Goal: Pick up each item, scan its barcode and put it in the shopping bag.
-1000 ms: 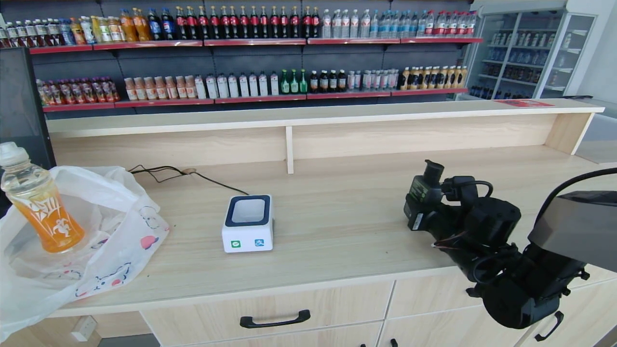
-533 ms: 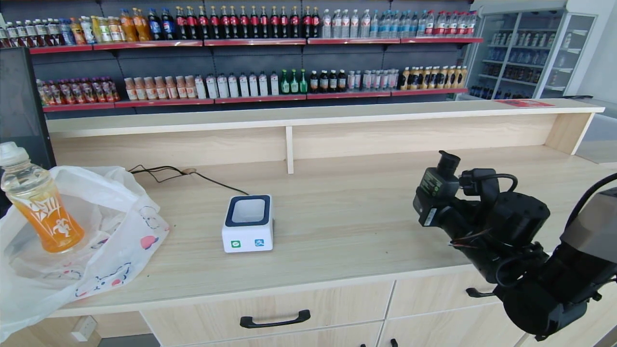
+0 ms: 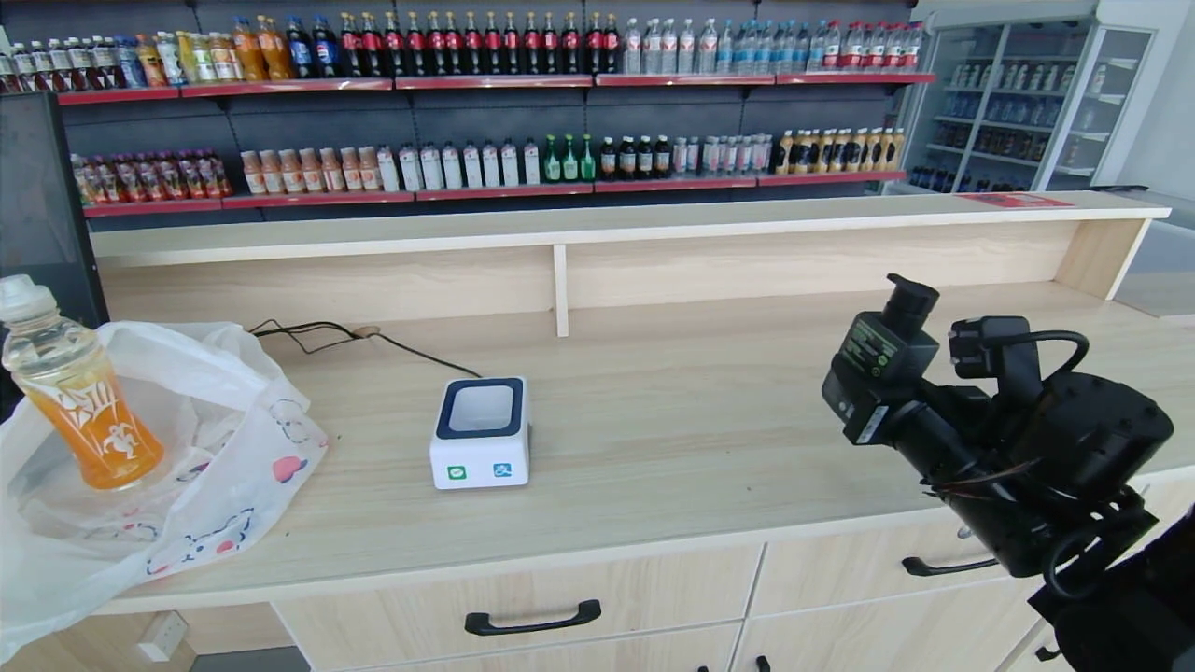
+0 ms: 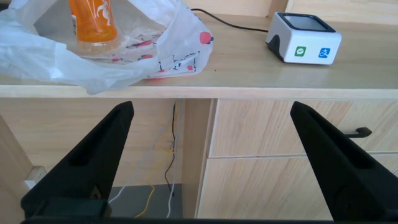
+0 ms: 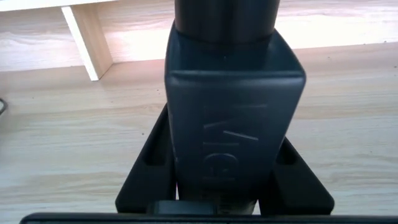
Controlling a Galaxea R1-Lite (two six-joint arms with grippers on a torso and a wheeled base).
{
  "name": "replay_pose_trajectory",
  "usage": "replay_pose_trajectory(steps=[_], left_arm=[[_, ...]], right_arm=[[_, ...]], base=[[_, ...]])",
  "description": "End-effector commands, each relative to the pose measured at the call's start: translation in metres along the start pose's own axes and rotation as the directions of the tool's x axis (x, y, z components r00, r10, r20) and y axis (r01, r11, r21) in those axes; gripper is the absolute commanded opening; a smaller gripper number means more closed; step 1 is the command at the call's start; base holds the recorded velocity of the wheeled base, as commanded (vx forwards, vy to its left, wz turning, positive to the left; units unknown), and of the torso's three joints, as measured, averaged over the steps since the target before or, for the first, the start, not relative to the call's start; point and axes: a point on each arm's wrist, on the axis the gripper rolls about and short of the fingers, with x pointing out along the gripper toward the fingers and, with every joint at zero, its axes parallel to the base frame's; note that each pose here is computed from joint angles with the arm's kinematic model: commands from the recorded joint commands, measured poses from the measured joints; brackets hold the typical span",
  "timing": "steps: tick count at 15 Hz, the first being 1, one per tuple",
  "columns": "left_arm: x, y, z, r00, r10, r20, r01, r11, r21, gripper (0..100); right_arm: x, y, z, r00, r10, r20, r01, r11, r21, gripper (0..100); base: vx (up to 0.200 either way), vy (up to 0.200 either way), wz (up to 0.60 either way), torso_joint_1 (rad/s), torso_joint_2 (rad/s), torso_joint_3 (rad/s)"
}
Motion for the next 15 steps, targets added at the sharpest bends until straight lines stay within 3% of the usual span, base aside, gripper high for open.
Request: replay_pose_trajectory(steps=[1,5,10,12,15], left_arm=[[0.0,0.0,0.0,1.0,0.0,0.001,0.0,1.0,-0.001,100],[0.0,0.0,0.0,1.0,0.0,0.001,0.0,1.0,-0.001,100],[0.0,0.0,0.0,1.0,0.0,0.001,0.0,1.0,-0.001,100],[0.0,0.0,0.0,1.0,0.0,0.001,0.0,1.0,-0.001,100],[0.0,0.0,0.0,1.0,0.0,0.001,0.0,1.0,-0.001,100]], right_arm=[[-0.02,0.018,0.014,0.996,0.079,0.031,-0.079,0.997,0.014,0],[-0.052,0.064,0.031,0.956,0.28,0.082,-0.286,0.956,0.071,0],[-0.074,0.094,0.044,0.887,0.442,0.13,-0.456,0.884,0.103,0],[-0.082,0.102,0.051,0.859,0.488,0.154,-0.51,0.843,0.169,0],[-0.085,0.119,0.063,0.772,0.598,0.215,-0.635,0.734,0.242,0]], base=[[0.0,0.0,0.0,0.0,0.0,0.0],[0.0,0.0,0.0,0.0,0.0,0.0],[0.0,0.0,0.0,0.0,0.0,0.0],[0.0,0.0,0.0,0.0,0.0,0.0],[0.0,0.0,0.0,0.0,0.0,0.0]])
